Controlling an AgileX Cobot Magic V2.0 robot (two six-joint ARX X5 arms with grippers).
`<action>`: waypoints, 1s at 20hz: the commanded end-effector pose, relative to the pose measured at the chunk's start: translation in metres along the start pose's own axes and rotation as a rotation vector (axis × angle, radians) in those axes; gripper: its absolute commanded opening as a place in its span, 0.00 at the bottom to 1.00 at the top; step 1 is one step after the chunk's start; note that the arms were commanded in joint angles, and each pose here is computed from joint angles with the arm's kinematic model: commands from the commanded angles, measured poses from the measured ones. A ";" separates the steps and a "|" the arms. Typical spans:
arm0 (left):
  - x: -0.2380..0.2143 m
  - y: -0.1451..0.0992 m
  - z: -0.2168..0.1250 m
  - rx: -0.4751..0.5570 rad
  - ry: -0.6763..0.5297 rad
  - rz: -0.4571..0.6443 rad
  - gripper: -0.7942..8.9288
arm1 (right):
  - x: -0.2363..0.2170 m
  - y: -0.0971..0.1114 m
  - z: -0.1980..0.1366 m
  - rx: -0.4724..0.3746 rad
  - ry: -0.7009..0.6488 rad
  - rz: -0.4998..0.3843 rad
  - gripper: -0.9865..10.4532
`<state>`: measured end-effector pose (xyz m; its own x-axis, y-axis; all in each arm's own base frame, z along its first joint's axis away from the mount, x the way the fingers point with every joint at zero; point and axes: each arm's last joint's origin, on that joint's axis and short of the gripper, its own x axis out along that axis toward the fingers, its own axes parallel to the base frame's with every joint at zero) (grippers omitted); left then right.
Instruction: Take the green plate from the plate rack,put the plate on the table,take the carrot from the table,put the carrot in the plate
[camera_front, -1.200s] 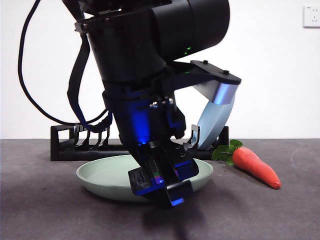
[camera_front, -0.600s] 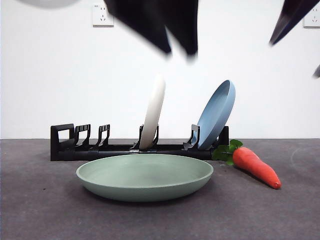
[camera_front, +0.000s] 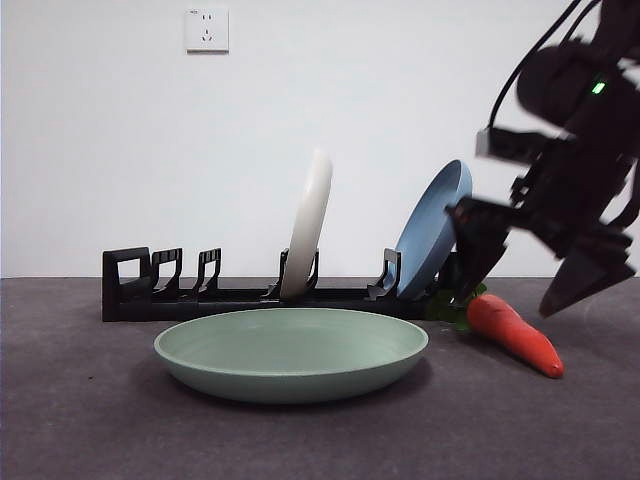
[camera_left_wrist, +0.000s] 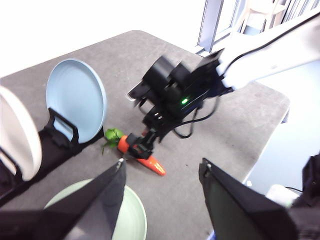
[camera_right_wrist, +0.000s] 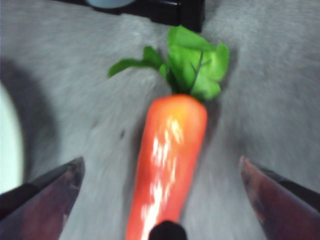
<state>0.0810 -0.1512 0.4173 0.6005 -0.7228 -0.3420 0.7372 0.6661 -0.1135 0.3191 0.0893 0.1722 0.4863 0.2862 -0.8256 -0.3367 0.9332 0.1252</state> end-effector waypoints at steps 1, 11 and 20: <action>-0.005 0.001 -0.001 -0.035 0.005 -0.003 0.34 | 0.017 0.001 0.001 0.038 -0.016 0.001 0.49; -0.005 0.001 -0.002 -0.030 0.011 0.009 0.34 | 0.032 0.002 -0.001 0.062 -0.017 -0.036 0.07; -0.005 0.002 -0.003 -0.025 0.019 0.012 0.34 | -0.056 0.077 0.008 -0.052 -0.148 0.101 0.07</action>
<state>0.0787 -0.1460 0.4158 0.6025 -0.7100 -0.3645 0.7219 0.6796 -0.1305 0.2718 0.1459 0.2370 0.5744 0.4155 -0.7053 -0.4483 0.8806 0.1537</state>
